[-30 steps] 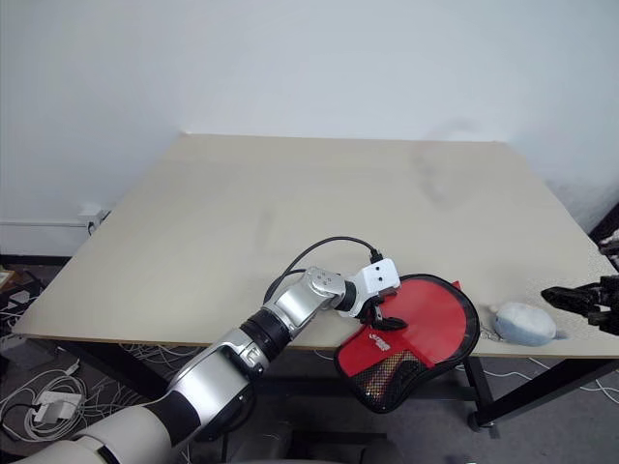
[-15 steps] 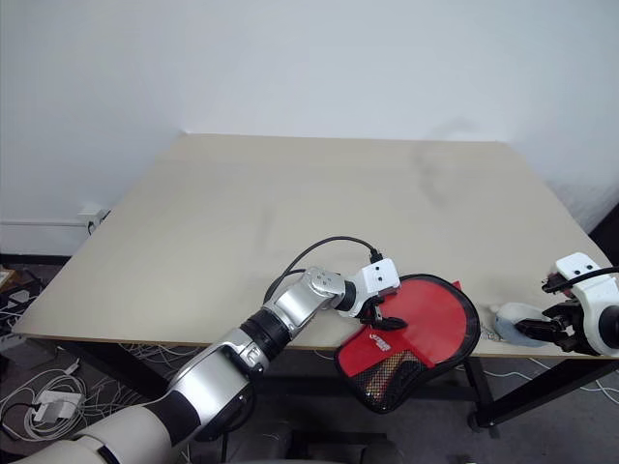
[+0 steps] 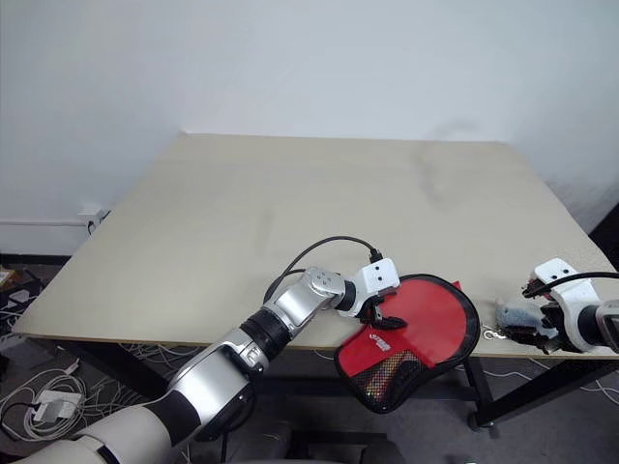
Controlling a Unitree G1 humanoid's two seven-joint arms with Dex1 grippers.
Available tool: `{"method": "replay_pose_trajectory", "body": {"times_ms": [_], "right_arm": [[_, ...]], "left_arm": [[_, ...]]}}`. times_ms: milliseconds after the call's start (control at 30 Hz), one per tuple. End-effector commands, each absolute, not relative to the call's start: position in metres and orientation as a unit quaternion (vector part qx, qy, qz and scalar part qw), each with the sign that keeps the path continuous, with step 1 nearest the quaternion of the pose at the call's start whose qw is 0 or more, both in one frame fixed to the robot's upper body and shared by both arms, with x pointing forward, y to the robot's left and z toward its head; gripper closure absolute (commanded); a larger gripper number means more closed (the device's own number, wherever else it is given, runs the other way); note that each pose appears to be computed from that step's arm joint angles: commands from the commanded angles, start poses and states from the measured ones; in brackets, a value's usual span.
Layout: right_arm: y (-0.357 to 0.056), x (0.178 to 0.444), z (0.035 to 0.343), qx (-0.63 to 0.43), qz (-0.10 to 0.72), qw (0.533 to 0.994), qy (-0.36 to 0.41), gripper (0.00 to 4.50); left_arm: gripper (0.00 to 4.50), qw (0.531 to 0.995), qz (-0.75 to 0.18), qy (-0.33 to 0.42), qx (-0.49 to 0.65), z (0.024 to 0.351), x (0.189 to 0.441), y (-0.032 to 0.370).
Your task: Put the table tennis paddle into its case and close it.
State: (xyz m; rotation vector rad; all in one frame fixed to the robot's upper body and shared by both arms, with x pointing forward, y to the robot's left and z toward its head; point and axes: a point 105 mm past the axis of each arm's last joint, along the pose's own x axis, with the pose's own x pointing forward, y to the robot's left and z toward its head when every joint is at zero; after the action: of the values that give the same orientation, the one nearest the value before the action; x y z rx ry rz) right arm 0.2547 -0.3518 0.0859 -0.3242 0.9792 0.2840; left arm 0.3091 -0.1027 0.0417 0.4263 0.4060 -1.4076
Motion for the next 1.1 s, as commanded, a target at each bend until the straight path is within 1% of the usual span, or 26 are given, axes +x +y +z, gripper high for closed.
{"method": "replay_pose_trajectory", "body": {"times_ms": [33, 67, 167, 300, 433, 500, 567, 667, 767, 1000, 1100], "right_arm": [[-0.356, 0.265, 0.089, -0.129, 0.109, 0.873, 0.458, 0.02], [-0.357, 0.266, 0.089, -0.129, 0.105, 0.873, 0.459, 0.02], [-0.366, 0.267, 0.085, -0.13, 0.084, 0.869, 0.47, 0.58], [-0.368, 0.266, 0.084, -0.132, 0.078, 0.865, 0.477, 2.02], [-0.347, 0.262, 0.098, -0.156, 0.111, 0.861, 0.471, 3.38], [-0.326, 0.258, 0.105, -0.164, 0.146, 0.858, 0.465, 3.93], [-0.305, 0.249, 0.109, -0.174, 0.183, 0.85, 0.462, 4.28], [-0.294, 0.234, 0.107, -0.188, 0.205, 0.835, 0.474, 4.33], [-0.297, 0.216, 0.101, -0.191, 0.204, 0.822, 0.497, 4.33], [-0.312, 0.195, 0.103, -0.15, 0.168, 0.83, 0.511, 4.33], [-0.307, 0.184, 0.103, -0.138, 0.182, 0.829, 0.511, 4.33]], "left_arm": [[0.69, 0.709, -0.63, 0.231, 0.215, 0.017, 0.297, -0.107], [0.69, 0.709, -0.63, 0.231, 0.215, 0.017, 0.297, -0.107], [0.69, 0.71, -0.63, 0.23, 0.216, 0.017, 0.297, -0.107], [0.69, 0.711, -0.629, 0.23, 0.216, 0.018, 0.298, -0.106], [0.69, 0.712, -0.626, 0.231, 0.216, 0.018, 0.299, -0.105], [0.69, 0.713, -0.626, 0.232, 0.216, 0.017, 0.299, -0.104], [0.69, 0.713, -0.626, 0.232, 0.216, 0.017, 0.299, -0.104], [0.69, 0.712, -0.627, 0.232, 0.215, 0.017, 0.298, -0.105], [0.69, 0.712, -0.627, 0.232, 0.214, 0.018, 0.297, -0.107], [0.69, 0.709, -0.631, 0.233, 0.211, 0.016, 0.294, -0.108], [0.69, 0.707, -0.633, 0.235, 0.211, 0.015, 0.292, -0.109]]}}
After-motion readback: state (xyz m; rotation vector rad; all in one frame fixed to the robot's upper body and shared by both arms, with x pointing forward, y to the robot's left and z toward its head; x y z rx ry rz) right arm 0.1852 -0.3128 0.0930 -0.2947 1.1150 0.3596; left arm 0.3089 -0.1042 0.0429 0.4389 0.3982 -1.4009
